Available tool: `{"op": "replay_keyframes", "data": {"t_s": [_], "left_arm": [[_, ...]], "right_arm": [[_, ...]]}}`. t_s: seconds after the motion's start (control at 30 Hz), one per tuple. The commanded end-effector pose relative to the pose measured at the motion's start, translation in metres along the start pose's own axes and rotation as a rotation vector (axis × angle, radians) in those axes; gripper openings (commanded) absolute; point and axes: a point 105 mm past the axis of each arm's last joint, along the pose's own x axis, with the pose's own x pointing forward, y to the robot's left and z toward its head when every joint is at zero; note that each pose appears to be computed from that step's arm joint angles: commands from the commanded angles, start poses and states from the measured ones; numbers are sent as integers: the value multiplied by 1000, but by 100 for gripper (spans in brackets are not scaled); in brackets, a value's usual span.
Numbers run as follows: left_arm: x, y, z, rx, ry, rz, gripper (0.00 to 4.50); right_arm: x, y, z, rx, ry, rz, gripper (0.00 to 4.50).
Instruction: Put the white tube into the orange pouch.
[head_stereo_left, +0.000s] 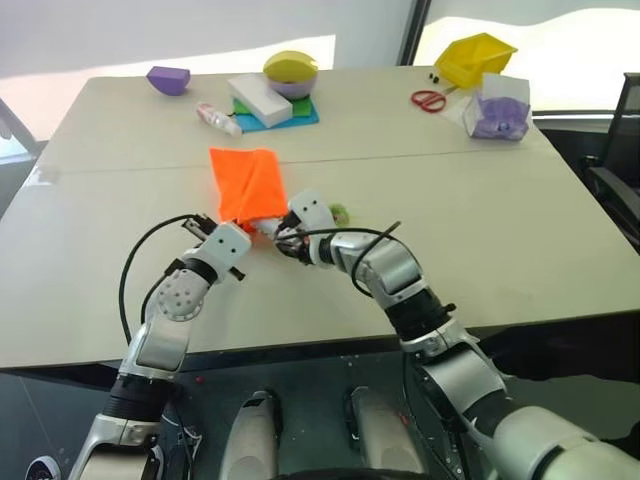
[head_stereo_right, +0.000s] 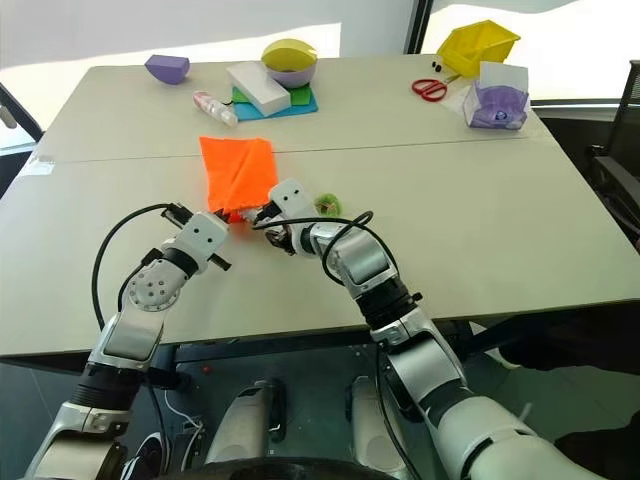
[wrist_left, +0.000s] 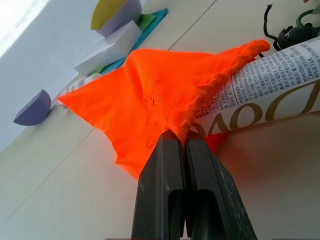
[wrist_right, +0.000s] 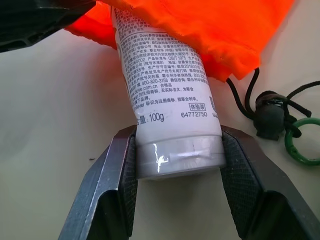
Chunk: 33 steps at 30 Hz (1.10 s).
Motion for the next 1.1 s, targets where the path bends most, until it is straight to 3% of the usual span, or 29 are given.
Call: {"op": "replay_keyframes", "data": {"t_s": [0.03, 0.2, 0.53, 0.63, 0.8, 1.1], "left_arm": [[-2, 11, 12, 6, -42, 41, 0], [-4, 13, 9, 6, -32, 52, 0], [-1, 13, 13, 5, -43, 50, 0], [-1, 12, 12, 2, -42, 47, 0], [1, 8, 16, 1, -50, 32, 0], [1, 4, 18, -6, -56, 15, 0]], "right_arm": [[-12, -5, 26, -52, -91, -10, 178], [-23, -4, 24, -41, -90, 34, 178], [-35, -29, 14, -31, -72, -85, 178], [-39, -22, 9, -14, -65, -37, 178], [-26, -5, 15, 5, -82, -23, 178], [-7, -19, 36, 101, -122, -138, 178]]}}
